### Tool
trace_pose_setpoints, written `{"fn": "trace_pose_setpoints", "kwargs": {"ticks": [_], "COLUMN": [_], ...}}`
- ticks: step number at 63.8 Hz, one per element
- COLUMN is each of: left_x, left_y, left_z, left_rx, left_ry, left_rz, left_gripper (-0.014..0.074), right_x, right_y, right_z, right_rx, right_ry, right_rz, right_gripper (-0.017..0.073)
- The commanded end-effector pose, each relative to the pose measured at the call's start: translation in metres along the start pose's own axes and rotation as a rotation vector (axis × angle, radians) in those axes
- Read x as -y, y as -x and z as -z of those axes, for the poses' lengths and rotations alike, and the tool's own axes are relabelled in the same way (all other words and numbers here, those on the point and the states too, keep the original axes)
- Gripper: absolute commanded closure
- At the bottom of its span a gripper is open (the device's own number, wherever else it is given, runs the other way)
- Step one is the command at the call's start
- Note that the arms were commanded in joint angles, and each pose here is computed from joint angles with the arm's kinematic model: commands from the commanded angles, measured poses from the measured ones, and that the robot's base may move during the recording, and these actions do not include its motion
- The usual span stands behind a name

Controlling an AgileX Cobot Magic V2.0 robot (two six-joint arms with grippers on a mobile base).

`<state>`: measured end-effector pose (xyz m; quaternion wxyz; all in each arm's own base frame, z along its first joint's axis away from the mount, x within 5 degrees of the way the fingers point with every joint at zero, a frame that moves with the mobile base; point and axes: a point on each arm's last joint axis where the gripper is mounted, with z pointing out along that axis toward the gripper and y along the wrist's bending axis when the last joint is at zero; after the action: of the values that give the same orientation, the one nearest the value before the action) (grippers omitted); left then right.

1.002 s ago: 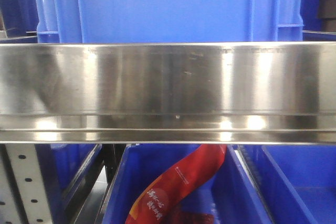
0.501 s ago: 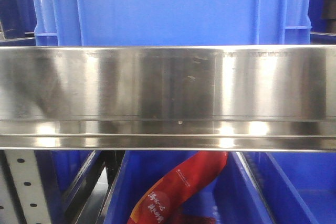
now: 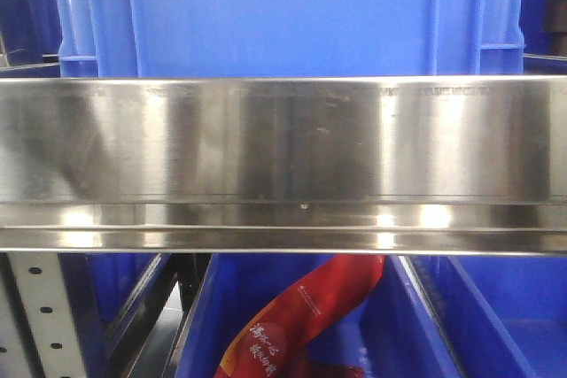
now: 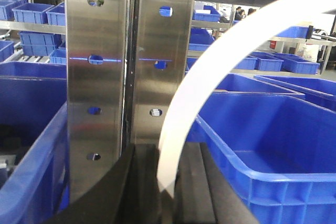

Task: Grab PVC pipe and place in blue bin
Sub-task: 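Position both held clamps above the blue bins on the shelf, then open both grippers to drop the clamps into the blue bins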

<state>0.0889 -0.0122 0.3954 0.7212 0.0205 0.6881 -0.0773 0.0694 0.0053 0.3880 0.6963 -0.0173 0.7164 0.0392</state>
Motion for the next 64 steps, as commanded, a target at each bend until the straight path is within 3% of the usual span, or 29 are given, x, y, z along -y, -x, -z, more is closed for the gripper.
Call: {"fn": "trace_pose_setpoints", "kwargs": {"ticks": [1,11,25,38,50,55,64], "left_x": [0.002,0.004,0.012,0.026,0.031,0.039,0.059], "left_y": [0.004,0.028,0.068,0.079,0.073,0.074,0.076], "left_z": [0.002,-0.003,-0.029,-0.063,-0.092,-0.101,-0.119], "left_rx": [0.006,-0.031,-0.102,-0.179,-0.265,-0.274,-0.287], "left_ry": [-0.015,-0.015,-0.061,-0.195,-0.230,-0.270,-0.343], "left_rz": [0.028,0.012,-0.003,0.042,0.082,0.070,0.044], "left_gripper": [0.0704,0.0704,0.0704,0.0704,0.0704,0.0704,0.0704], "right_x": [0.000,-0.005,-0.011,-0.017,-0.039,-0.053,-0.073], "right_y": [0.004,0.019,0.042,0.059,0.068,0.069,0.069], "right_z": [0.000,-0.013,-0.053,-0.093,-0.124,-0.135,-0.157], "right_rx": [0.027,0.008,-0.116,-0.181,-0.220,-0.235,-0.243], "right_ry": [0.004,0.051,0.092,0.130,0.233,0.296,0.354], "right_rz": [-0.006,-0.113,-0.100,-0.171,-0.130,-0.097,-0.092], "right_gripper": [0.0721,0.0721,0.0721,0.0721,0.0721,0.0721,0.0721]}}
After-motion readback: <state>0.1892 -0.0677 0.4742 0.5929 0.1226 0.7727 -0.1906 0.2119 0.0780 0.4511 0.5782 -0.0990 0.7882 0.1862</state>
